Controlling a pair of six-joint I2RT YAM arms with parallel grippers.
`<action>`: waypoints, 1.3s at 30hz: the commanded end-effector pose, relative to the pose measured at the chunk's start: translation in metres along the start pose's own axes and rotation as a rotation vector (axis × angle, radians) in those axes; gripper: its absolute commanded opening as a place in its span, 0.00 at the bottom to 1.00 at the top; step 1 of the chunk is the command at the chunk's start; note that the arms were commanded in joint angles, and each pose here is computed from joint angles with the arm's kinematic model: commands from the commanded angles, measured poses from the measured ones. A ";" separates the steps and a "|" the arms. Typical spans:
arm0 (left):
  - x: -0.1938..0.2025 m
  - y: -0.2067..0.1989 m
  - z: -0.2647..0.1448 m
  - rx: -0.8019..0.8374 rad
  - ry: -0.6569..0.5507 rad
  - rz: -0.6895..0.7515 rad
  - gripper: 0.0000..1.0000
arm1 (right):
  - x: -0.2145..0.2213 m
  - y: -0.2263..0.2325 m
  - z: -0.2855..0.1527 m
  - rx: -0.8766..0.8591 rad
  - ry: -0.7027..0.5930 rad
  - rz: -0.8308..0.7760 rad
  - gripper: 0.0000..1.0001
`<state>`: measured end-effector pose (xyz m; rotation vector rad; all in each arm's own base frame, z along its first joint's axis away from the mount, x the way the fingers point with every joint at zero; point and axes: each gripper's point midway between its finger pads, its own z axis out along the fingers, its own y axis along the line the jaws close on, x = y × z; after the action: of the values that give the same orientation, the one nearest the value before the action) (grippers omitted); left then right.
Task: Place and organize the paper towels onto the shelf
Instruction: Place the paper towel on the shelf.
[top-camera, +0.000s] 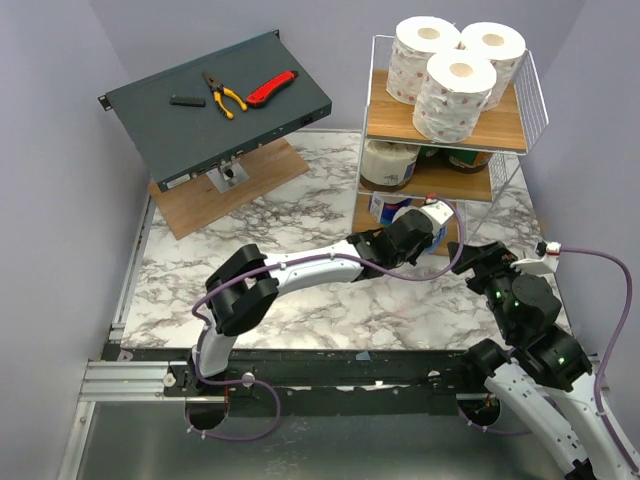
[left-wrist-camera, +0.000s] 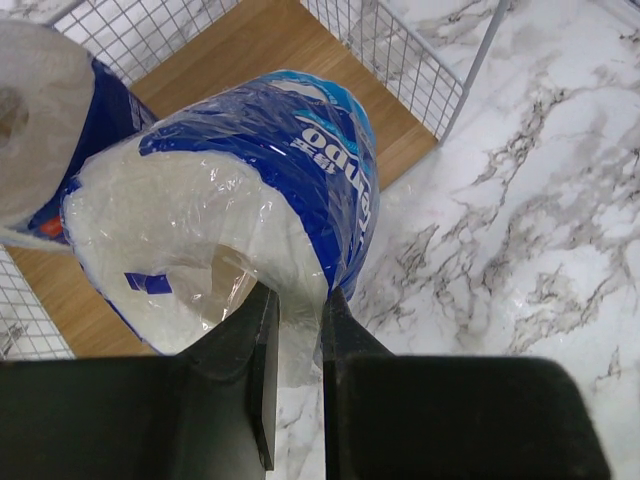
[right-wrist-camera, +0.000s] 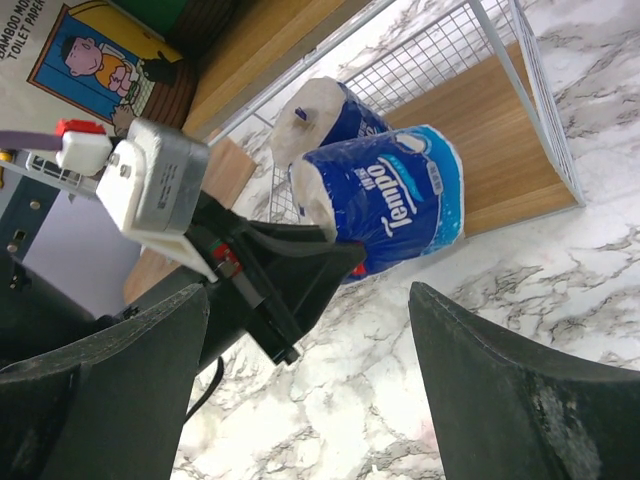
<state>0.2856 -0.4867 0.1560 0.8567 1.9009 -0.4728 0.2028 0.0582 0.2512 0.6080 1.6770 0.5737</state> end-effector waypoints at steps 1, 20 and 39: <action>-0.037 0.003 0.010 -0.052 -0.090 0.024 0.02 | -0.003 -0.006 0.000 0.020 -0.027 -0.008 0.85; -0.016 0.011 0.035 -0.127 -0.015 0.065 0.18 | -0.013 -0.008 -0.003 0.026 -0.074 -0.005 0.84; -0.044 0.010 0.007 -0.111 -0.093 0.029 0.65 | -0.014 -0.010 -0.003 0.038 -0.076 -0.004 0.85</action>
<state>0.3160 -0.5029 0.1468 0.8326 1.8779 -0.3330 0.2013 0.0472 0.2566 0.6335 1.6316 0.5432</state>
